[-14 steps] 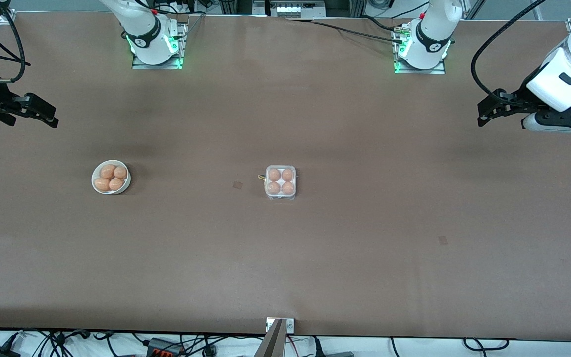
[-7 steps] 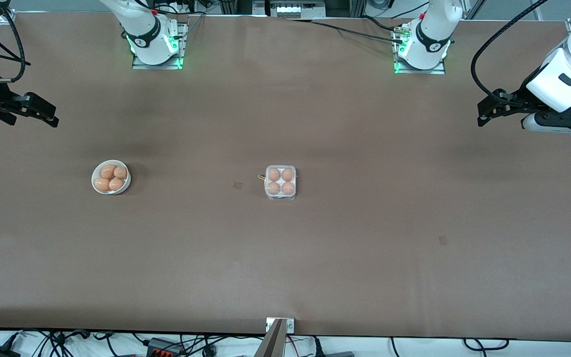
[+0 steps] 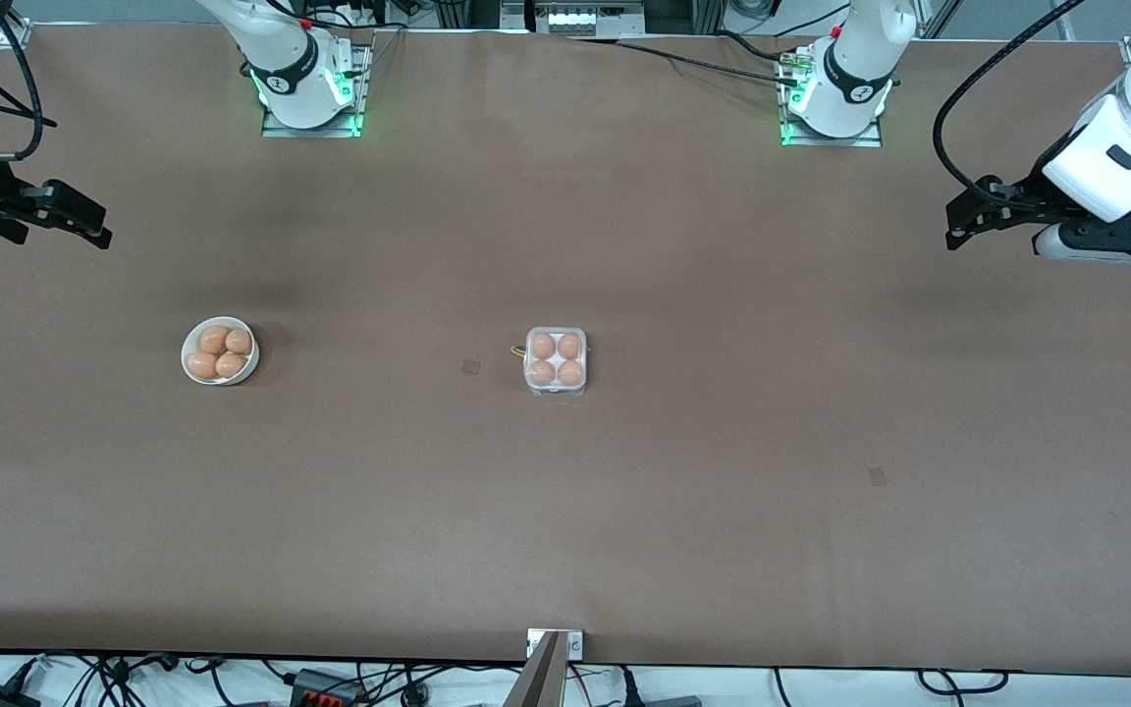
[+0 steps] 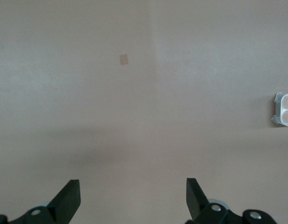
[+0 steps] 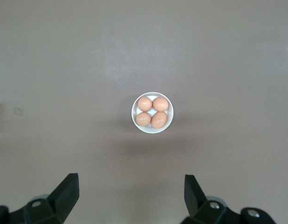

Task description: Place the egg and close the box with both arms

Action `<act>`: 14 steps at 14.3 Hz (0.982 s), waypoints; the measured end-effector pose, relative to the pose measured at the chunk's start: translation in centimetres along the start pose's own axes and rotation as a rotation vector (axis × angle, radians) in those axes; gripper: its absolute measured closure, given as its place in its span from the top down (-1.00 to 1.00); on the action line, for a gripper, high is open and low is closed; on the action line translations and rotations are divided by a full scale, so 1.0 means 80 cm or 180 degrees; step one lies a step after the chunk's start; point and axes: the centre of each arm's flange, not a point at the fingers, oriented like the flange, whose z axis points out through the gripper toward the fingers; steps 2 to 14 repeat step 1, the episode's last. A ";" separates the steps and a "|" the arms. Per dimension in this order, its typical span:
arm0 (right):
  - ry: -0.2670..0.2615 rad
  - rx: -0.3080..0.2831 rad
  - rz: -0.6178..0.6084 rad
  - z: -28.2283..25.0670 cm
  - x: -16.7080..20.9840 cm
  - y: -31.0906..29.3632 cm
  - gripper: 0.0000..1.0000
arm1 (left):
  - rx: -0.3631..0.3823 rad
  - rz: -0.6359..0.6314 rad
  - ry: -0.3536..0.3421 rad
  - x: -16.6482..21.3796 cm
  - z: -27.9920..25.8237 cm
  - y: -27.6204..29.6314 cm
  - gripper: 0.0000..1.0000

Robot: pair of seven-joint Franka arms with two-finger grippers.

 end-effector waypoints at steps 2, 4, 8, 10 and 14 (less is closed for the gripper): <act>0.0002 0.0000 0.0002 -0.001 0.000 0.000 1.00 | 0.0000 0.0000 0.0000 0.000 0.000 0.000 1.00; 0.0002 0.0000 0.0002 -0.001 0.000 0.000 1.00 | 0.0000 0.0000 0.0000 0.000 0.000 0.000 1.00; 0.0002 0.0000 0.0002 -0.001 0.000 0.000 1.00 | 0.0000 0.0000 0.0000 0.000 0.000 0.000 1.00; 0.0002 0.0000 0.0002 -0.001 0.000 0.000 1.00 | 0.0000 0.0000 0.0000 0.000 0.000 0.000 1.00; 0.0002 0.0000 0.0002 -0.001 0.000 0.000 1.00 | 0.0000 0.0000 0.0000 0.000 0.000 0.000 1.00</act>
